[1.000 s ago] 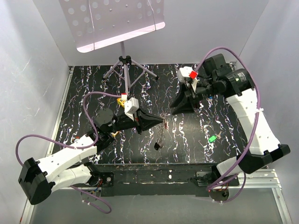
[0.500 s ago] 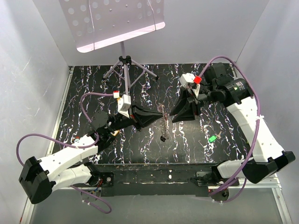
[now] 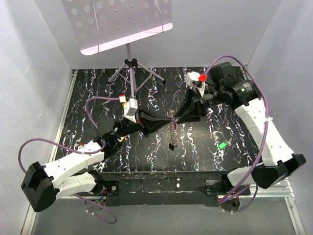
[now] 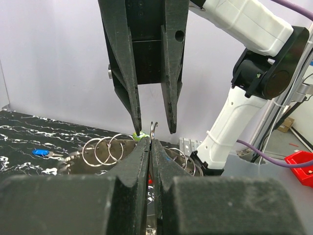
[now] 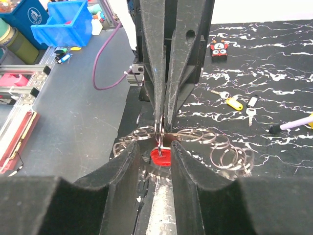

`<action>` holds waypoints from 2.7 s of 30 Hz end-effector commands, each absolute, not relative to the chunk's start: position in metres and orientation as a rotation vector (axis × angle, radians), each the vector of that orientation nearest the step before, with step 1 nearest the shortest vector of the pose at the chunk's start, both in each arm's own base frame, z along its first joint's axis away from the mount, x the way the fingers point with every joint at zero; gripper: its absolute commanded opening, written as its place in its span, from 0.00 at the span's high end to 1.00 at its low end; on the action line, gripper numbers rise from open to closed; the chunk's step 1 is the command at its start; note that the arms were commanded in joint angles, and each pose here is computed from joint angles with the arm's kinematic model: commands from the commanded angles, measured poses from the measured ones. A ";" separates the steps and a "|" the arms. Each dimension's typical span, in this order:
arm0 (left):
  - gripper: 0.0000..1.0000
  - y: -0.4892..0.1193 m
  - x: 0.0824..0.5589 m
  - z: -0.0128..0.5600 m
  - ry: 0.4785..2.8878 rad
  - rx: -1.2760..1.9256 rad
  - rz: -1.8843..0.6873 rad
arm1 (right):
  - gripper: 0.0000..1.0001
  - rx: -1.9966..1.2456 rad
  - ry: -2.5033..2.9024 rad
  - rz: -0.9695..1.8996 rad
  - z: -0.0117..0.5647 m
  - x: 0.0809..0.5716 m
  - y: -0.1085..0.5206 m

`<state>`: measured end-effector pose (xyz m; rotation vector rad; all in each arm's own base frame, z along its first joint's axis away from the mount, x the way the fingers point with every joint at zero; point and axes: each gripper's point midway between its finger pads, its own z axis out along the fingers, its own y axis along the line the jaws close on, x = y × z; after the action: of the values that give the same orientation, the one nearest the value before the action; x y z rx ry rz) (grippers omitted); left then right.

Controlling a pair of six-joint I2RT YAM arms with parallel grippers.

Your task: Put the keys on the keyring

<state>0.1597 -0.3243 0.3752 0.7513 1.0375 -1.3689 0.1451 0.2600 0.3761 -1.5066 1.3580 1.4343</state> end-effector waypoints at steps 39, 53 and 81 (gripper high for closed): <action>0.02 -0.291 0.152 0.365 1.202 0.887 -1.117 | 0.99 -1.616 1.462 1.229 0.356 0.143 0.255; 0.26 -0.329 0.157 0.342 1.313 1.324 -1.084 | 0.99 -1.790 1.522 1.104 0.336 0.136 0.243; 0.64 -0.345 0.166 0.349 1.246 1.238 -1.109 | 0.99 -1.783 1.529 1.164 0.336 0.136 0.250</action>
<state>0.1712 -0.3413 0.3453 1.2300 1.2704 -1.0843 0.1583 0.2559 0.3233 -1.7766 1.5202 1.0795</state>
